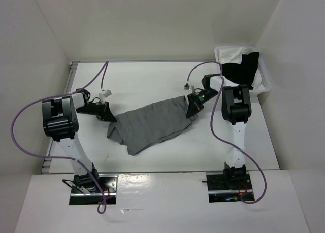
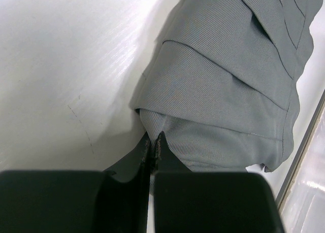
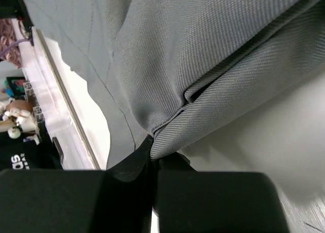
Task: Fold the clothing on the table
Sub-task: Fold the skirt
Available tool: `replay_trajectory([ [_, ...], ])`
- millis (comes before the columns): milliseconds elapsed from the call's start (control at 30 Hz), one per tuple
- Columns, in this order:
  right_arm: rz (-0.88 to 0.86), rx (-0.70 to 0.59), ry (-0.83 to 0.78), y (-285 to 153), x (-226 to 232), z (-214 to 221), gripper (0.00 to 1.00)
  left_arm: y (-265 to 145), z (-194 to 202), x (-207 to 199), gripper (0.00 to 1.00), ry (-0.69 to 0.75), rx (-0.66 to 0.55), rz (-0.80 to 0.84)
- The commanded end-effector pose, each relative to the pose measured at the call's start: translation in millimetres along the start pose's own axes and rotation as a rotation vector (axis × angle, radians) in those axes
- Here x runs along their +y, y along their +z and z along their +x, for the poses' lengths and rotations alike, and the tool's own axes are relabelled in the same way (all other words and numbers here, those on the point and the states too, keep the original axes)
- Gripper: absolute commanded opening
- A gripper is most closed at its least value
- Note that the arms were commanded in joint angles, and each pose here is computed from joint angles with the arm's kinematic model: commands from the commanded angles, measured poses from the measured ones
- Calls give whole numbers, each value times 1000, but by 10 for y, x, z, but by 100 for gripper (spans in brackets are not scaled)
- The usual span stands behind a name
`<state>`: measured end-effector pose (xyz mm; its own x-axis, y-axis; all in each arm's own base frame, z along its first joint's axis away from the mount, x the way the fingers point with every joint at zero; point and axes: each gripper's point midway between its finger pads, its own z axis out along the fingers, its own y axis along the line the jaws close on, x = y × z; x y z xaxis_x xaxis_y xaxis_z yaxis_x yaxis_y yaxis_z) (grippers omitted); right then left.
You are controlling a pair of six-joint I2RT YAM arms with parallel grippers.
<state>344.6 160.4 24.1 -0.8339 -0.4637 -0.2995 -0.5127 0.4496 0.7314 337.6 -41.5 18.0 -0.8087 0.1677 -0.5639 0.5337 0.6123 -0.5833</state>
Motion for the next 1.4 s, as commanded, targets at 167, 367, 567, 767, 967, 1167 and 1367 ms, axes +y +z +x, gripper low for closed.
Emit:
replay_trajectory([
  [167,293,-78,-110,-290,-28,-455,0,140,-71,-39,0,81,20,29],
  [367,549,-126,-136,-646,-129,-741,0,393,-223,-80,0,102,47,1],
  [567,790,-119,-211,-762,89,-987,0,547,-199,-124,0,94,59,29],
  [767,824,-116,-326,-557,750,-1246,0,536,-188,-166,0,121,40,69],
  [967,769,-58,-401,-284,1244,-1259,0,540,-168,-165,0,117,49,75],
  [1167,664,-6,-473,-127,1601,-1210,0,540,-168,-165,0,117,49,75],
  [1367,573,27,-506,93,1849,-1144,0,524,-180,-145,0,105,43,79],
])
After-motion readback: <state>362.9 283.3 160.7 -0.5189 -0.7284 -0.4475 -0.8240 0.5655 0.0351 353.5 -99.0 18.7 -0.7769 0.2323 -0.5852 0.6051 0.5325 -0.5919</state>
